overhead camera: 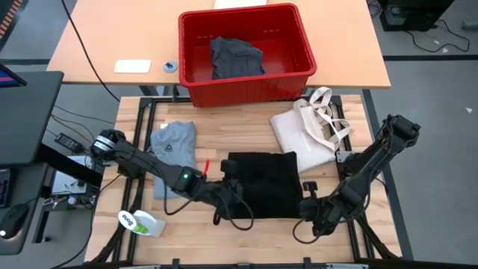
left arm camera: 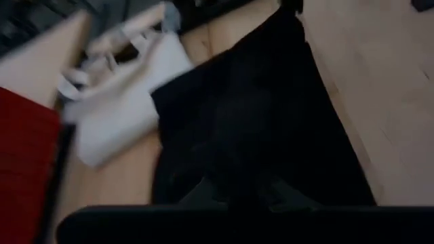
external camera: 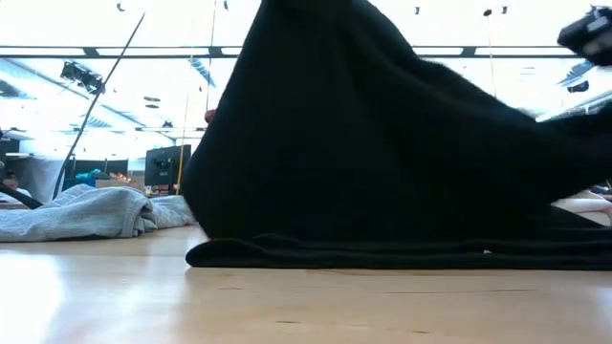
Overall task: Fold Laundry from Bin
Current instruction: Fold the black shirt
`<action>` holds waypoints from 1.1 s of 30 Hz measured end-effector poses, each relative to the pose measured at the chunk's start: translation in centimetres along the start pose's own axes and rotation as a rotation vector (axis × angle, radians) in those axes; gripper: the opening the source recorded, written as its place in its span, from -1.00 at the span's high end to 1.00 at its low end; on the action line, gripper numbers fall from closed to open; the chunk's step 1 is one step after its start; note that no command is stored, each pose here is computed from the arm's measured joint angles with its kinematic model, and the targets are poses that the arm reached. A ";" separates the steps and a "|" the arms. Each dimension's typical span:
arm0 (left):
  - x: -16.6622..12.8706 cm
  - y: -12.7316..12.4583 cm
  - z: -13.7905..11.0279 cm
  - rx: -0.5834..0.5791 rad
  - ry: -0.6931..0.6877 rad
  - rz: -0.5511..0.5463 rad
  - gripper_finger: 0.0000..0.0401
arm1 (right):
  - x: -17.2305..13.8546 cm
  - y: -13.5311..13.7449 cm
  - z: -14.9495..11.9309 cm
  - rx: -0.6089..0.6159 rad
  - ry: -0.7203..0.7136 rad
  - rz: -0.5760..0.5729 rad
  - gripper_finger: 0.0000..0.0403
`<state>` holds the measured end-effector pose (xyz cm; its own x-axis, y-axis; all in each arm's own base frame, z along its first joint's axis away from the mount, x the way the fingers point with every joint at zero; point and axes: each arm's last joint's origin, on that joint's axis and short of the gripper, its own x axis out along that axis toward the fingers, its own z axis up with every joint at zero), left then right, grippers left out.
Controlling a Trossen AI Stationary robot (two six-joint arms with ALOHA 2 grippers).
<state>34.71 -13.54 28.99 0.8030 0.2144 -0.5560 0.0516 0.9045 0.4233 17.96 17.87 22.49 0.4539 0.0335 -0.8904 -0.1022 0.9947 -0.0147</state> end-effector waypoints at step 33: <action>-5.1 -13.8 -2.0 -0.142 -0.130 0.225 -0.05 | -0.5 2.5 -2.8 0.167 0.043 0.083 -0.35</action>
<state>28.76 -26.34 24.55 0.8547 0.3745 -0.3596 -0.2126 0.8843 0.4157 14.99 20.08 21.67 0.4115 0.1154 -0.9041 0.0125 0.9911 0.1322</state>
